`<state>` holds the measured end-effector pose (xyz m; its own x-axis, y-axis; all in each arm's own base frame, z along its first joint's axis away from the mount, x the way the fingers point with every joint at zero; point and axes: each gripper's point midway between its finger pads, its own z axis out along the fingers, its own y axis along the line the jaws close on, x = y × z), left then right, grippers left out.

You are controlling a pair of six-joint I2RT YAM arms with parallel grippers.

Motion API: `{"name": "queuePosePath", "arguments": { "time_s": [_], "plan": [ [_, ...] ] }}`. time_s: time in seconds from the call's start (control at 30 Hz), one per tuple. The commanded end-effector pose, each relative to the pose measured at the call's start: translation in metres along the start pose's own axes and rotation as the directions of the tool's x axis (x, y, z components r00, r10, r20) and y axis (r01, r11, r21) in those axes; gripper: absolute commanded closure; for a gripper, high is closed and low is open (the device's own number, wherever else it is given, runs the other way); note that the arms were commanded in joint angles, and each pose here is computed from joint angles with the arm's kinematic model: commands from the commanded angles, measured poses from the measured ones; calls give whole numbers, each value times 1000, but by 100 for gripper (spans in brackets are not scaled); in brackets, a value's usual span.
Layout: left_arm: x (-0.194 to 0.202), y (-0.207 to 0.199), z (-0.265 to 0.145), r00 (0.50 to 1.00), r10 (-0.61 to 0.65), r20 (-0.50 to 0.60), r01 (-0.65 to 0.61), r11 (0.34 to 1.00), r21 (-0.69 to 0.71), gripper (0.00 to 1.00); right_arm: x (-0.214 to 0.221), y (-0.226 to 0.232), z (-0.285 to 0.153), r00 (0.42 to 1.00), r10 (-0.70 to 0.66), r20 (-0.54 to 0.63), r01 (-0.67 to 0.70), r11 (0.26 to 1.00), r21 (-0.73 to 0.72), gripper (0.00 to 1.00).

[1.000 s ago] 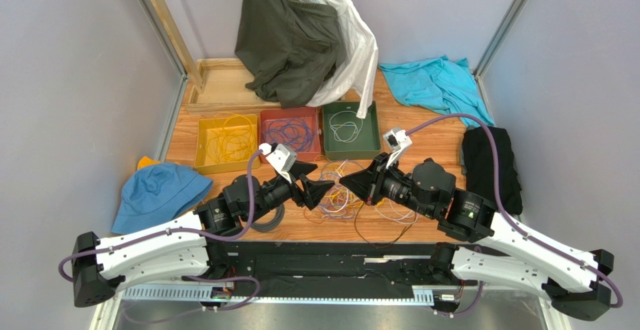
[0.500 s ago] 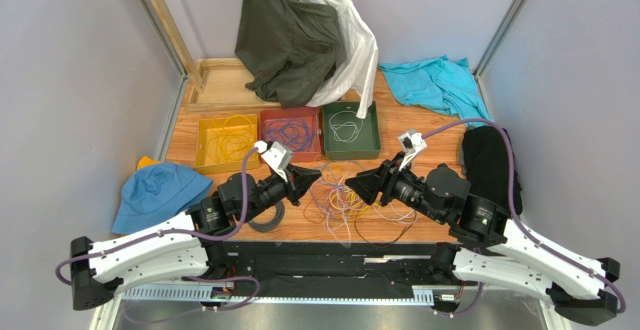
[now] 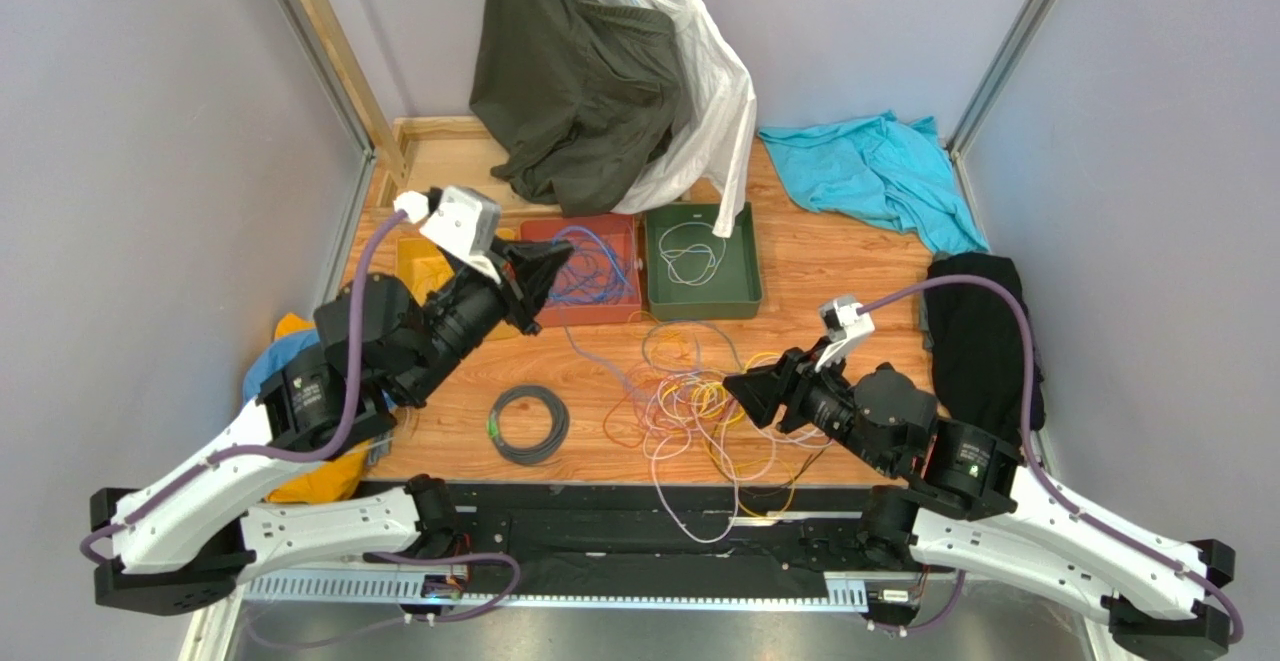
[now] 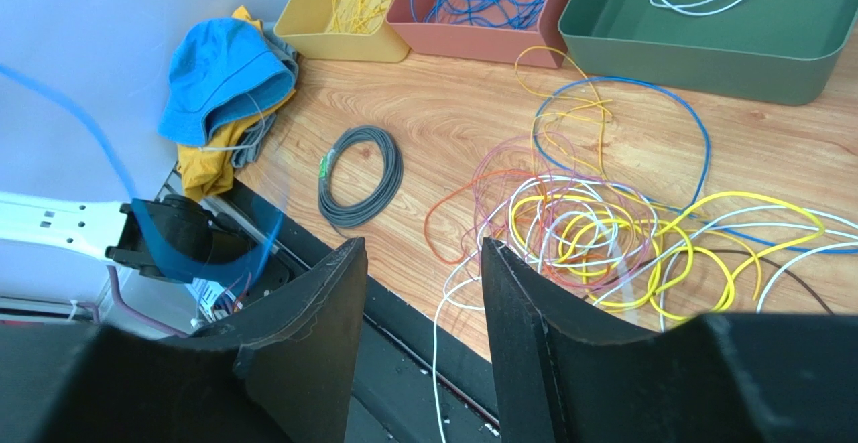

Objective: Untangle the cables

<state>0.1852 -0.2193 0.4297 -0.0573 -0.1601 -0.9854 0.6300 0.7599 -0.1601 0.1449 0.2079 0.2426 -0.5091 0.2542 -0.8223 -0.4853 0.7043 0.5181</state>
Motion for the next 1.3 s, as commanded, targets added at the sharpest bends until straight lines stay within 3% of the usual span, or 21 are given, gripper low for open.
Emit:
{"name": "queuePosePath", "arguments": {
  "time_s": [0.0, 0.07, 0.2, 0.63, 0.97, 1.27],
  "plan": [
    [-14, 52, -1, 988, 122, -96, -141, 962, -235, 100, 5, 8, 4, 1000, 17, -2, -17, 999, -49, 51],
    [-28, 65, -2, 991, 85, -100, -110, 952, -284, 100, 13, 5, 5, 1000, 17, -16, -18, 999, -52, 52],
    [-2, 106, 15, 978, 12, -206, -97, 909, -405, 100, 19, 0, 5, 1000, 15, -18, -16, 999, -49, 52],
    [38, 165, 117, 961, -93, -262, -40, 887, -460, 100, 8, -13, -21, 999, 33, 40, -31, 999, -42, 53],
    [126, 220, 169, 922, -193, -337, -17, 847, -532, 100, 1, -40, -39, 993, 26, 119, -30, 999, 29, 55],
    [192, 237, 177, 881, -241, -406, -35, 824, -565, 100, 7, -47, -33, 993, 14, 115, -21, 998, 62, 56]
  ]
}}
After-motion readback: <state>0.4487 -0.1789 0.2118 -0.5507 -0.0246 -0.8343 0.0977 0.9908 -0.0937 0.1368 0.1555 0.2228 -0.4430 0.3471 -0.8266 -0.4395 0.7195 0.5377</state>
